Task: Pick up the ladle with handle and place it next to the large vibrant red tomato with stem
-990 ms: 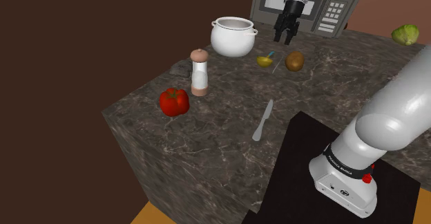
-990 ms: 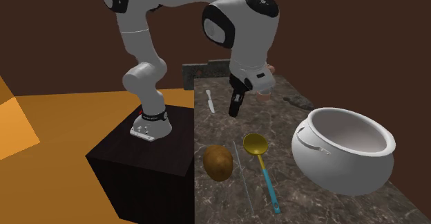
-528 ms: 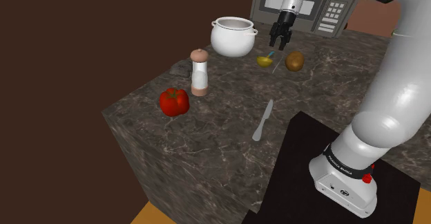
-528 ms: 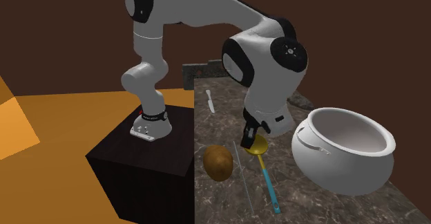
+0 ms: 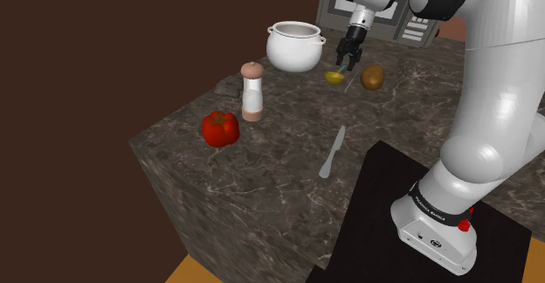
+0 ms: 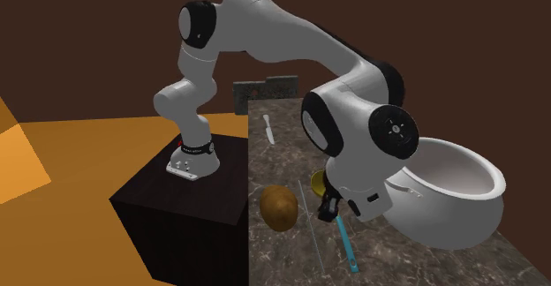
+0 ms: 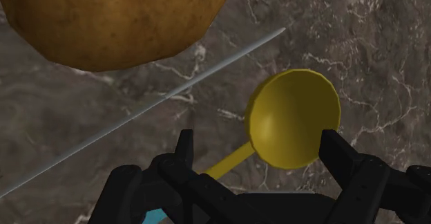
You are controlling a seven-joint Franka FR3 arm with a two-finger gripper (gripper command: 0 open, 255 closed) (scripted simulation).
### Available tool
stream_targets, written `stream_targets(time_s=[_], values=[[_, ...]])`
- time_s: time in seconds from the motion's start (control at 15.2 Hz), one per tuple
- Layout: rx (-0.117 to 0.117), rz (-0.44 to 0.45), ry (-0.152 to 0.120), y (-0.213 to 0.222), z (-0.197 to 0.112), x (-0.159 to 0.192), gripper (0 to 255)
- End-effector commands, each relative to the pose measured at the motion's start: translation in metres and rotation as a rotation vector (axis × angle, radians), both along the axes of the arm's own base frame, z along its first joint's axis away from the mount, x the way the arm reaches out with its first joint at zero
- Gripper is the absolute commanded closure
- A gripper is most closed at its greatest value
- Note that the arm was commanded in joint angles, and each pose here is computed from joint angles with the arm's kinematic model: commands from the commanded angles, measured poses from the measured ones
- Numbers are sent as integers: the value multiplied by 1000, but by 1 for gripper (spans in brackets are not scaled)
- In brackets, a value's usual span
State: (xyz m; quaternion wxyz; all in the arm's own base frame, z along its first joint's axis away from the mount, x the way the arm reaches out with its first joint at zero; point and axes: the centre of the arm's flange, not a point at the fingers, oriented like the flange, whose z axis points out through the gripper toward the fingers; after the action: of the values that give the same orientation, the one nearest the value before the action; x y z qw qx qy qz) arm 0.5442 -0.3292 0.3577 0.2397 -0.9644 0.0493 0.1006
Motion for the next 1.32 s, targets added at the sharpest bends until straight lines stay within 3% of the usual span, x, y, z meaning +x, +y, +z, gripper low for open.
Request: stream_targets(time_s=[0.0, 0.2, 0.73, 0.79, 1.25], values=[[1, 0, 0, 5, -9, -1, 0], [1, 0, 0, 14, -26, -5, 0], [1, 0, 0, 14, -26, -5, 0], [1, 0, 0, 14, -26, -5, 255], [1, 0, 0, 14, -26, -5, 255]])
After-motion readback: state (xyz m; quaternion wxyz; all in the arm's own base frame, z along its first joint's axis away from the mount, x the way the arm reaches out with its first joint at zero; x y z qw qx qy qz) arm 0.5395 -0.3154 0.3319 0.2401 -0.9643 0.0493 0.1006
